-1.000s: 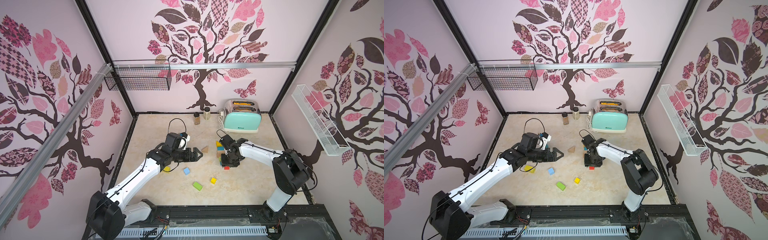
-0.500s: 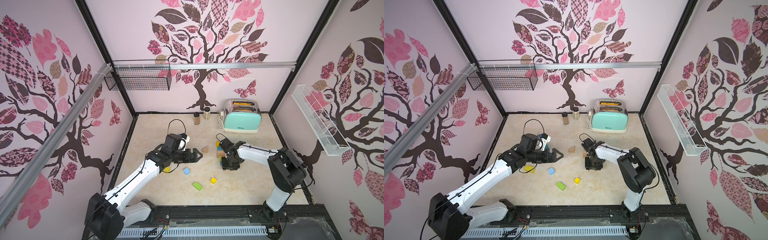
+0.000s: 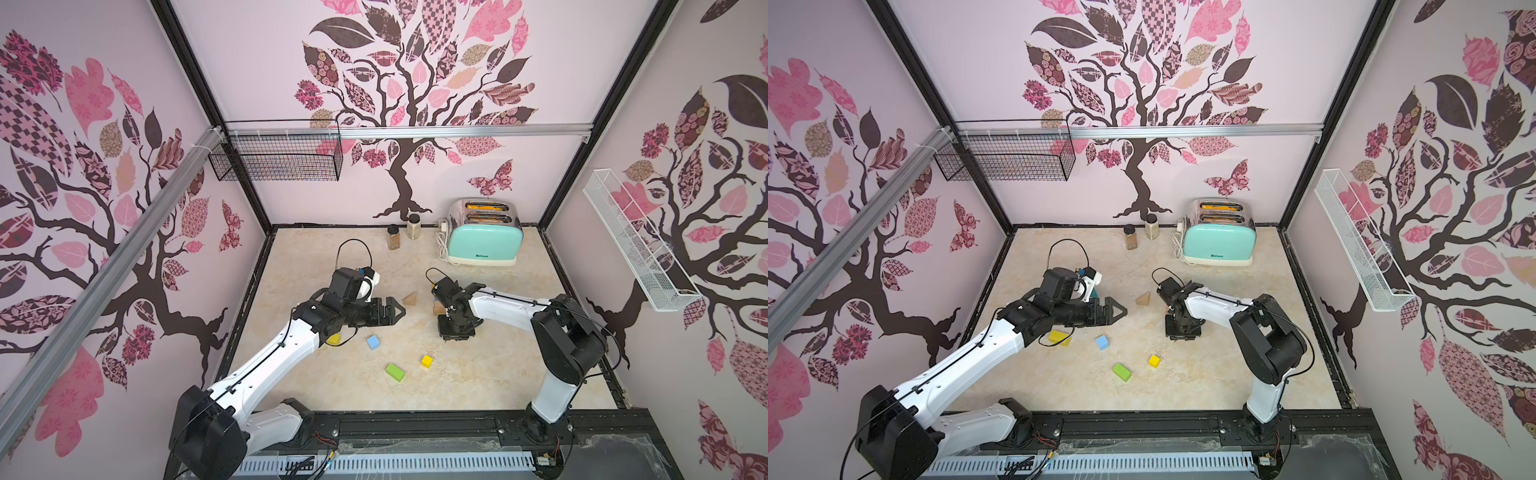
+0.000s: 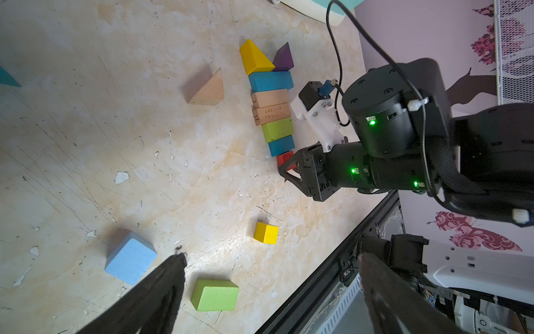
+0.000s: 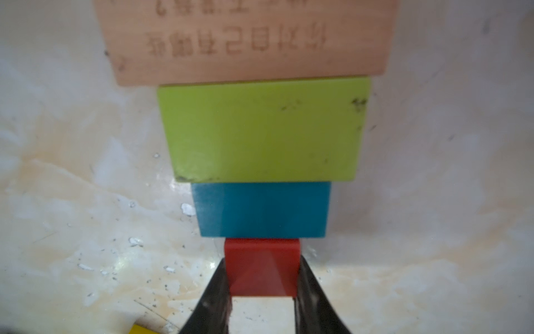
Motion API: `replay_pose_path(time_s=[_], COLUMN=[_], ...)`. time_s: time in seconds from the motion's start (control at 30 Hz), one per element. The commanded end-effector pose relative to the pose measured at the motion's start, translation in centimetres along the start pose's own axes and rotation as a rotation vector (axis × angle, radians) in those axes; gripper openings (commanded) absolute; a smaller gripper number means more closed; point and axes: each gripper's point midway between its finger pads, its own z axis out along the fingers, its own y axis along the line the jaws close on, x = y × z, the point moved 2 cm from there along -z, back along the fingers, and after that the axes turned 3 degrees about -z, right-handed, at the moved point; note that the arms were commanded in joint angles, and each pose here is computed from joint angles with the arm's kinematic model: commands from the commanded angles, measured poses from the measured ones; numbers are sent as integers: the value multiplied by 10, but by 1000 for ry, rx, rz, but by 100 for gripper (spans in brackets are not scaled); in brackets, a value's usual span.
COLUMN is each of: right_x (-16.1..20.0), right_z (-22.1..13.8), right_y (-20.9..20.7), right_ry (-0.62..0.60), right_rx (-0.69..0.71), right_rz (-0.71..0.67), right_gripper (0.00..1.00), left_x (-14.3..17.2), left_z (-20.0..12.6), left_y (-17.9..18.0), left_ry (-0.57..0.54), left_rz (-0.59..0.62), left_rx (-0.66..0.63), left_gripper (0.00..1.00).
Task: Assemble a carrot with building blocks
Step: Adjust the building block at the center of the board.
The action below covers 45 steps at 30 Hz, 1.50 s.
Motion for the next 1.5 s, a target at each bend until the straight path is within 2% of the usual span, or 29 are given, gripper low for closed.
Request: replay_pose_path(time_s=[0.0,0.53,0.9,1.33,1.47], right_x=[0,4,0,-6,-6], right_z=[2,6,16,19,19], right_y=[2,-12,-13,-17,-19], right_ry=[3,19,28,28,31], right_rx=[18,101,82,96,104], right_rz=[-6,32,72,58,50], right_gripper=[31,31,33,34,37], left_x=[2,1,2,2,3], left_z=[0,-1,-2,-2,-1], left_y=[0,-2,-3,-2,-2], left_ry=[-5,-3,0,-3,-1], left_rz=[6,10,16,19,17], left_rx=[2,2,3,1,2], left_gripper=[98,98,98,98,98])
